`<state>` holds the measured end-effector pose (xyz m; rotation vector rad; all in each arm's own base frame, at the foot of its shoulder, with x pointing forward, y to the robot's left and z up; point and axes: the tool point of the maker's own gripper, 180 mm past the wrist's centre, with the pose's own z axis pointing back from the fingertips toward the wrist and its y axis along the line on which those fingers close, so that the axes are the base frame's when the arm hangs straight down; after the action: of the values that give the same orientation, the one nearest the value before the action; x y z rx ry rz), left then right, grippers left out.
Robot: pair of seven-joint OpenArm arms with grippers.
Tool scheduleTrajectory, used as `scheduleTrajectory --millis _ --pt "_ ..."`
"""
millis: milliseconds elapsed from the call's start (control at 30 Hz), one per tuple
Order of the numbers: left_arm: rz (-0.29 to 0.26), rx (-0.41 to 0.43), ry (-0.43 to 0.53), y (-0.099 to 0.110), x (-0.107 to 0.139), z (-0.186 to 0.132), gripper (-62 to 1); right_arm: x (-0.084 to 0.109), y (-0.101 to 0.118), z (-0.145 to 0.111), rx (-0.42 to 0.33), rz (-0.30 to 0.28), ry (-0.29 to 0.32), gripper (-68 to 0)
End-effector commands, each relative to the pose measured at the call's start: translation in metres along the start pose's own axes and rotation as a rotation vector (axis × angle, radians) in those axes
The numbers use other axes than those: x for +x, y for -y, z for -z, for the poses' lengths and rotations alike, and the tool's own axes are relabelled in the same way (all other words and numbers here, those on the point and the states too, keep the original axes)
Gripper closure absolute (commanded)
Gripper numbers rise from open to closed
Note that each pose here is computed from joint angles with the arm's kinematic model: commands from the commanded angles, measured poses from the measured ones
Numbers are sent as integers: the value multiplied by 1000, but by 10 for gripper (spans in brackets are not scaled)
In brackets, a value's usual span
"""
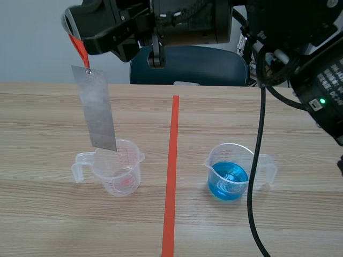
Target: Do the redox reaction experiment. put the plate into the left beaker
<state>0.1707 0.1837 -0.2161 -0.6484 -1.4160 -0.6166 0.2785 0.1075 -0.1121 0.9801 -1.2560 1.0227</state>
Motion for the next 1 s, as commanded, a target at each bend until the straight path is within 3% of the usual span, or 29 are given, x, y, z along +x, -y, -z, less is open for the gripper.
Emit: scheduleTrajectory --millis 0,967 --pt "3 -4 32 0 8 2 -623 11 -2 1 11 -21 31 3" --pt "-10 -4 19 2 5 -1 -623 1 1 1 -20 -23 23 3"
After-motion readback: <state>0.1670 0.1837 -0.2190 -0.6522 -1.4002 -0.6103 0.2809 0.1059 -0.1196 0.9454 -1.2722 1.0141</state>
